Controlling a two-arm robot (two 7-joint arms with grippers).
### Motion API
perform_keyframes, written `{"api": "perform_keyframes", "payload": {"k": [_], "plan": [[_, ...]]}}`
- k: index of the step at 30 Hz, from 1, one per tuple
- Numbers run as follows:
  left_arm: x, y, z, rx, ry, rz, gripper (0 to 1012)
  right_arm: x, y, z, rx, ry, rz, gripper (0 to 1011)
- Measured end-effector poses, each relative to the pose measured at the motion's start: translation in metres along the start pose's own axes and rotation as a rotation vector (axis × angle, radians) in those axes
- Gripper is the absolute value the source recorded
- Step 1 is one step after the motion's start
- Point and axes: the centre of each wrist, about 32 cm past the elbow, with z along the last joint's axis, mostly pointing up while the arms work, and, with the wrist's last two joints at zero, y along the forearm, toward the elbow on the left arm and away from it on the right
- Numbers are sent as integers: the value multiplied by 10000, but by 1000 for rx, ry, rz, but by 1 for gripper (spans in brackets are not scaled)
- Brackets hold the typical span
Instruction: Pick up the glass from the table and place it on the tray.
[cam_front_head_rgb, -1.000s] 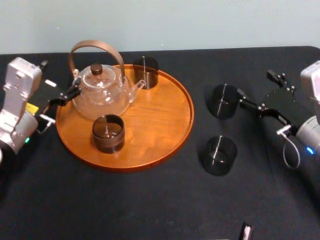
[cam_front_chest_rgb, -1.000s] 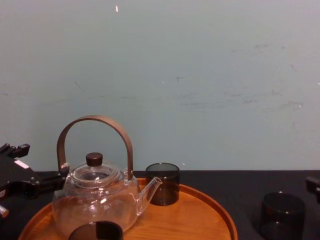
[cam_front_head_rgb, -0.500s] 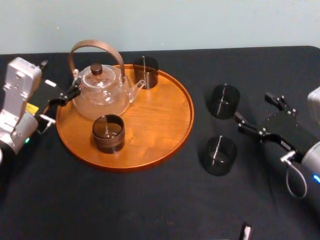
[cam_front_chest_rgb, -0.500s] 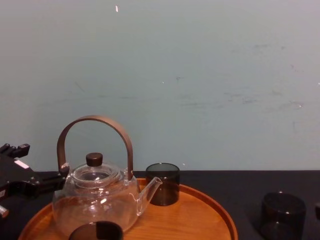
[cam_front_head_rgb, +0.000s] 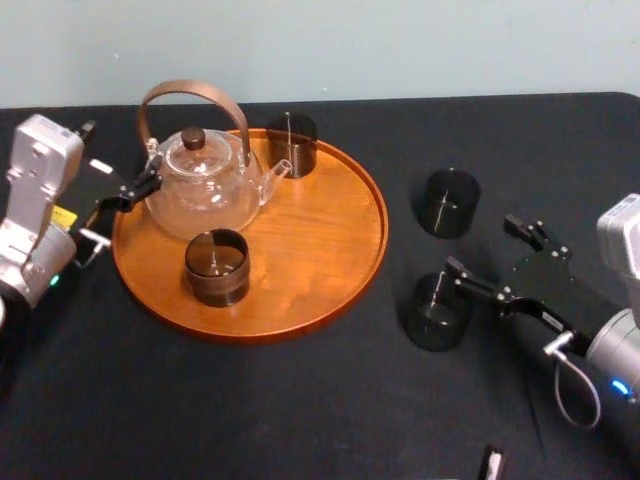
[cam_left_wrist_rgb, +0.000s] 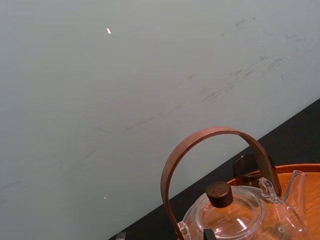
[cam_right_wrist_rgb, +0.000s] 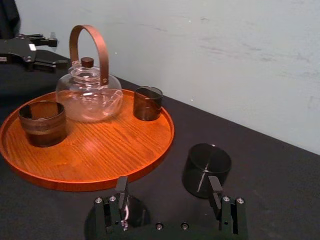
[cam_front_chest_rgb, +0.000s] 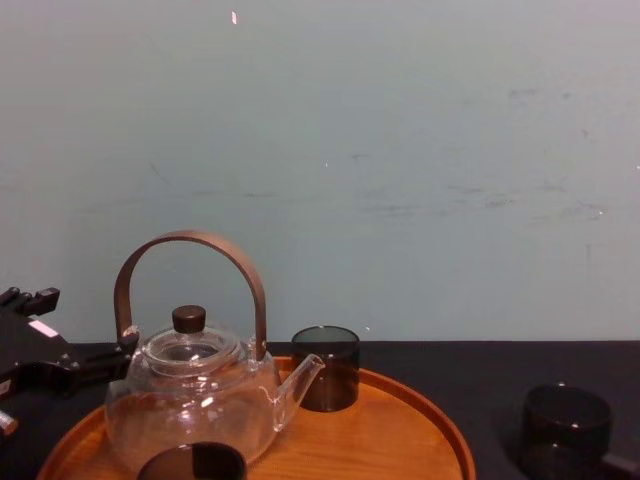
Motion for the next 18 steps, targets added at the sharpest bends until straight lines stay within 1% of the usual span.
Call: {"api": "perform_keyframes", "payload": {"k": [9, 18], "plan": [[0, 0, 0, 0, 0, 0, 1001, -76, 21, -1, 0, -1, 43, 1002], [0, 0, 0, 0, 0, 0, 1001, -106, 38, -12, -5, 1, 61, 1002]]}}
